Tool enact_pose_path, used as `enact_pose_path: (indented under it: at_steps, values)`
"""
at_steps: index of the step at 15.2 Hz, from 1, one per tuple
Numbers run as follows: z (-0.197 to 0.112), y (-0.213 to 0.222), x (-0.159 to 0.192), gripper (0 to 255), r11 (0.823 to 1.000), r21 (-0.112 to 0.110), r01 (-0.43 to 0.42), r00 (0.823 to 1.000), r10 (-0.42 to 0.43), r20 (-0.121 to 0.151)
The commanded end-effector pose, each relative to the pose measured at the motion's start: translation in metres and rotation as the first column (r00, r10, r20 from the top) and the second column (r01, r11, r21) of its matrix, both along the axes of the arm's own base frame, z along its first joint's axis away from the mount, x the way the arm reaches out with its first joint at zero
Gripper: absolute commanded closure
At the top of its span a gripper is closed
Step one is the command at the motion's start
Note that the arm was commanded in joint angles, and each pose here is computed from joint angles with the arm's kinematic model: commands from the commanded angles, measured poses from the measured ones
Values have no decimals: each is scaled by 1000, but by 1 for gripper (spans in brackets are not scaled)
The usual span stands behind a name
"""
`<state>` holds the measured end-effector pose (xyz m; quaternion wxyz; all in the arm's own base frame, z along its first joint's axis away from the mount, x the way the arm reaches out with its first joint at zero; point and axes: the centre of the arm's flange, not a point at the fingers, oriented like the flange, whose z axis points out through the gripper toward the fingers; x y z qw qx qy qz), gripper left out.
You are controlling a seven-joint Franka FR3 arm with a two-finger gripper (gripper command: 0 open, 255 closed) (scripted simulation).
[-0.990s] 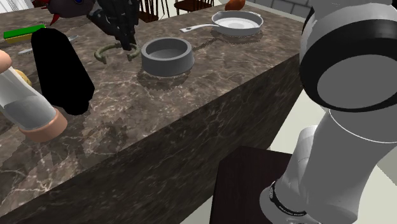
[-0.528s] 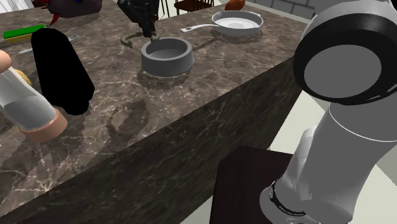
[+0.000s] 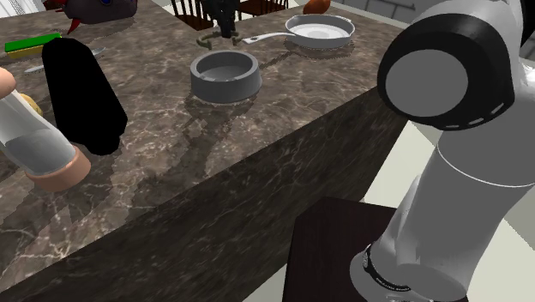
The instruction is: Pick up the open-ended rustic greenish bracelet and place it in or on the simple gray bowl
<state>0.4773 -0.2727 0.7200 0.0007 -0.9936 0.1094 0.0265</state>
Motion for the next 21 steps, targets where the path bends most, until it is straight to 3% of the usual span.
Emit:
enact_pose_path:
  at_steps: [1,11,19,20,21]
  values:
    - [-8,-3,0,255,1000,0,-1,1000,1,0]
    - [-61,-3,0,255,1000,0,-1,1000,1,0]
    - [-61,-3,0,255,1000,0,-1,1000,1,0]
    - [-61,-3,0,0,1000,0,-1,1000,1,0]
    - [-61,-3,0,0,1000,0,-1,1000,1,0]
